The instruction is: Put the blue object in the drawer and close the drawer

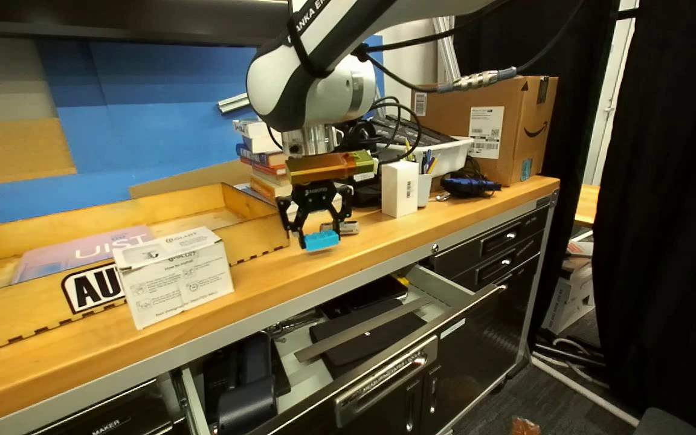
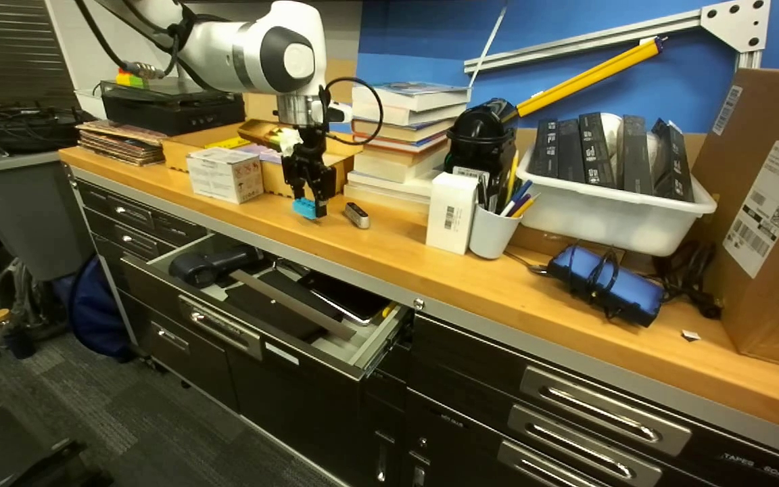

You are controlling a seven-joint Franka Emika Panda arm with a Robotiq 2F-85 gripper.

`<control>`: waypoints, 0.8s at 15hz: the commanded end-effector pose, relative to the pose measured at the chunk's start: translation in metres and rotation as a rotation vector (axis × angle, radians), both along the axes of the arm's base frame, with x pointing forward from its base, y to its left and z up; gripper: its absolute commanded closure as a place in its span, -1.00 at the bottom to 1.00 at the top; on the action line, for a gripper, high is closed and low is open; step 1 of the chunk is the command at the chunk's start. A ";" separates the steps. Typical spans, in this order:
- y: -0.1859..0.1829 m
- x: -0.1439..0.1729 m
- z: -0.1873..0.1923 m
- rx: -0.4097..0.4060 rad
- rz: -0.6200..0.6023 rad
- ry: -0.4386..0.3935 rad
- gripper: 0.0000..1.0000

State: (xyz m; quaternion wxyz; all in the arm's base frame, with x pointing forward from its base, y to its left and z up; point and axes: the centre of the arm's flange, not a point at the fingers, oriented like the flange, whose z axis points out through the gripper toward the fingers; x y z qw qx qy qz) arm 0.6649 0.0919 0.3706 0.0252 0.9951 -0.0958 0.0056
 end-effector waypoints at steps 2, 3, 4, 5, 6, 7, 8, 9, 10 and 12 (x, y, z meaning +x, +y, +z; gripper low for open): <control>-0.017 -0.063 0.018 0.008 -0.015 0.040 0.09; -0.020 -0.073 0.016 0.007 -0.023 0.050 0.09; -0.024 -0.083 0.011 0.011 -0.028 0.062 0.09; -0.026 -0.093 0.008 0.012 -0.027 0.073 0.09; -0.029 -0.102 0.001 0.015 -0.029 0.083 0.09; -0.030 -0.108 -0.006 0.012 -0.038 0.086 0.09; -0.030 -0.111 -0.019 0.004 -0.044 0.093 0.09; -0.028 -0.113 -0.031 -0.004 -0.044 0.098 0.09; -0.025 -0.112 -0.045 -0.014 -0.049 0.094 0.09; -0.019 -0.110 -0.069 -0.013 -0.055 0.079 0.09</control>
